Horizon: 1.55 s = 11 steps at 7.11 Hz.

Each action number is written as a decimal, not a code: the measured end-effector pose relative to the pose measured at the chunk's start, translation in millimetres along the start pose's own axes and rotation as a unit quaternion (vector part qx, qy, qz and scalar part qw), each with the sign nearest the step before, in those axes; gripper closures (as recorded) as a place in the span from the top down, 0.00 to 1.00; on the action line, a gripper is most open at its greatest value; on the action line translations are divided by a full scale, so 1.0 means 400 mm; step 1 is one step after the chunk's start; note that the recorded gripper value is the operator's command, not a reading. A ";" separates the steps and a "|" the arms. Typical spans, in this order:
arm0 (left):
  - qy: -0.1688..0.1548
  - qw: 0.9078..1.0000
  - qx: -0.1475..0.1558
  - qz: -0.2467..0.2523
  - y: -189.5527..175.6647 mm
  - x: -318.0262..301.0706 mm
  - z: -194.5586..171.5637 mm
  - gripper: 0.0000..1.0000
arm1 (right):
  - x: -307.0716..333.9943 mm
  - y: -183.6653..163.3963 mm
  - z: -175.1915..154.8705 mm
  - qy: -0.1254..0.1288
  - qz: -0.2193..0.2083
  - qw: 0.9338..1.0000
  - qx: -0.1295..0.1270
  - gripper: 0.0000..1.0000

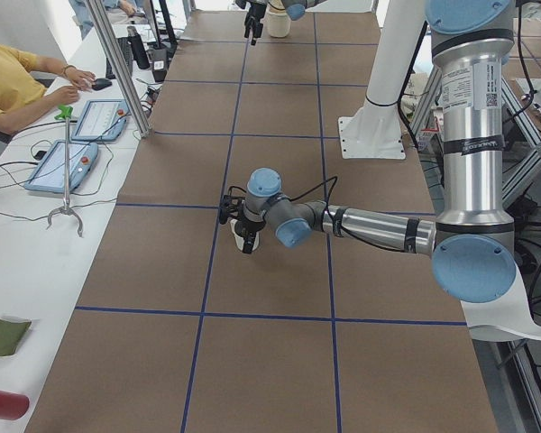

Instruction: Left arm hands cup to right arm to dump lemon

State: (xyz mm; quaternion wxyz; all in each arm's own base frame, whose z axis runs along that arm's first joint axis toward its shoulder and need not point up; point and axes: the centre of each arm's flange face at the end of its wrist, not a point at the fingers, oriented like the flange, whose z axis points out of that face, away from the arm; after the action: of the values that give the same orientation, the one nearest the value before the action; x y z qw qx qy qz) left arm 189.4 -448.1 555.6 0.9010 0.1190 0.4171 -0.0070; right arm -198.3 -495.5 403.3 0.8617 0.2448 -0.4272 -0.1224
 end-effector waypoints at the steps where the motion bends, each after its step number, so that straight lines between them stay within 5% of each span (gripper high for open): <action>1: -0.001 1.000 0.000 0.002 -0.001 0.004 0.006 0.00 | 0.000 0.000 0.000 0.000 0.000 1.000 0.000 1.00; 7: 0.009 1.000 0.005 0.014 -0.023 0.041 -0.001 0.00 | 0.001 0.002 0.001 -0.001 -0.003 1.000 0.002 1.00; 9: 0.031 0.999 0.010 0.016 -0.047 0.090 -0.054 0.00 | -0.032 -0.036 -0.006 -0.021 -0.036 0.999 0.034 0.99; 11: 0.048 0.997 0.011 -0.054 -0.133 0.160 -0.165 0.00 | -0.080 -0.059 -0.001 -0.045 -0.074 0.993 0.079 0.99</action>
State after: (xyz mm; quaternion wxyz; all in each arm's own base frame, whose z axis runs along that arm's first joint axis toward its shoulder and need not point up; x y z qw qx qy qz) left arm 175.6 -479.6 455.3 0.8769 0.1065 0.4656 -0.0543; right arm -217.6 -502.1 368.9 0.8083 0.3369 -0.4546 -0.1628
